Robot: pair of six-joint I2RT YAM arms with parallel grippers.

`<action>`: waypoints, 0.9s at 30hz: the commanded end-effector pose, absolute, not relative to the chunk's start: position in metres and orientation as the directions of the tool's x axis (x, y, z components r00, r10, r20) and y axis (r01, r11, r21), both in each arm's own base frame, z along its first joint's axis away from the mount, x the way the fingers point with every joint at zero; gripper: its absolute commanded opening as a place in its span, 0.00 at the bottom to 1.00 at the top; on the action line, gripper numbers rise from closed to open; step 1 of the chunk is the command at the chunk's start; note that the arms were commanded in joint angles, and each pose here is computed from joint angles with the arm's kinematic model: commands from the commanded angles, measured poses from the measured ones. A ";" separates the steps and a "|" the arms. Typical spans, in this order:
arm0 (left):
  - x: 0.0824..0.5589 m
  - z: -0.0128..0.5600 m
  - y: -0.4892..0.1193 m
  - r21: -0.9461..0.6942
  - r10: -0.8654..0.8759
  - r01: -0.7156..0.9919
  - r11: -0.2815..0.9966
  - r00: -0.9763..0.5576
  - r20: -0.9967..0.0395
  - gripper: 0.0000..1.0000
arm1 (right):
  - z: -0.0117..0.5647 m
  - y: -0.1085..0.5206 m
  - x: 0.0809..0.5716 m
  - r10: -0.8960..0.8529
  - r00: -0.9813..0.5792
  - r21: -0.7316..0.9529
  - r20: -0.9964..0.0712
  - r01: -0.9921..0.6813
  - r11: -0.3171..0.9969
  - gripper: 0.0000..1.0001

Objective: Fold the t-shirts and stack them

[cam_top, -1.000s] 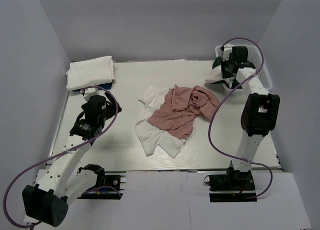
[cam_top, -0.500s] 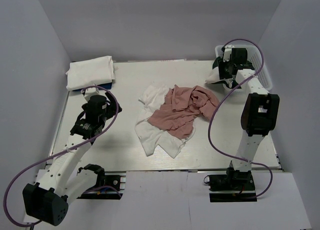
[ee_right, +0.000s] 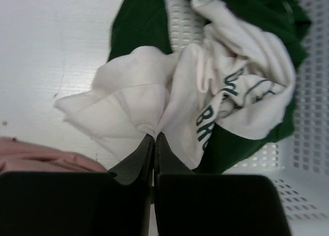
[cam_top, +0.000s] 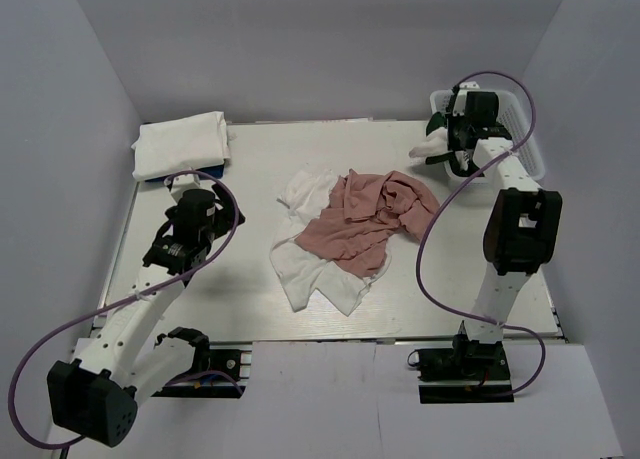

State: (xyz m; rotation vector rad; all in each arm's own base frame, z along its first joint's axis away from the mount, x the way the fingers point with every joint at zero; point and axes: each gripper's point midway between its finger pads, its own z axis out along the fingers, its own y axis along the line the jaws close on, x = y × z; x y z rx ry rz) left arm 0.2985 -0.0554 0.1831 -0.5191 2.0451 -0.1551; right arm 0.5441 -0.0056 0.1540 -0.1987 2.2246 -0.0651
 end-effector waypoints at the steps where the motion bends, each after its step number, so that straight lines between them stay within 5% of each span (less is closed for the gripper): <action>1: 0.301 0.188 -0.058 -0.330 -0.429 -0.289 0.899 -0.420 -0.800 0.99 | 0.222 -0.039 0.557 -0.066 -0.449 -0.130 -0.891 0.113 0.985 0.00; 8: 0.303 0.188 -0.059 -0.324 -0.421 -0.285 0.902 -0.420 -0.804 0.99 | 0.242 -0.120 0.562 0.143 -0.380 -0.054 -0.914 0.463 0.884 0.00; 14: 0.304 0.184 -0.061 -0.317 -0.417 -0.284 0.905 -0.440 -0.796 0.99 | 0.158 -0.151 0.561 0.189 -0.543 -0.197 -0.818 0.573 0.795 0.00; 16: 0.305 0.186 -0.061 -0.315 -0.411 -0.277 0.908 -0.436 -0.801 0.99 | 0.146 -0.145 0.560 0.220 -0.571 -0.175 -0.791 0.556 0.813 0.17; 17: 0.305 0.186 -0.062 -0.318 -0.411 -0.271 0.908 -0.440 -0.798 0.99 | 0.144 -0.130 0.564 0.231 -0.586 -0.114 -0.776 0.492 0.863 0.40; 20: 0.308 0.195 -0.065 -0.326 -0.409 -0.254 0.910 -0.431 -0.805 0.99 | 0.170 -0.102 0.567 0.198 -0.573 -0.040 -0.795 0.375 0.926 0.70; 24: 0.305 0.194 -0.068 -0.343 -0.413 -0.234 0.910 -0.429 -0.803 0.99 | 0.247 -0.064 0.554 0.120 -0.466 0.017 -0.877 0.219 0.976 0.90; 27: 0.305 0.191 -0.070 -0.349 -0.413 -0.223 0.910 -0.436 -0.799 0.99 | 0.285 -0.025 0.533 -0.017 -0.386 -0.035 -0.922 0.040 0.999 0.90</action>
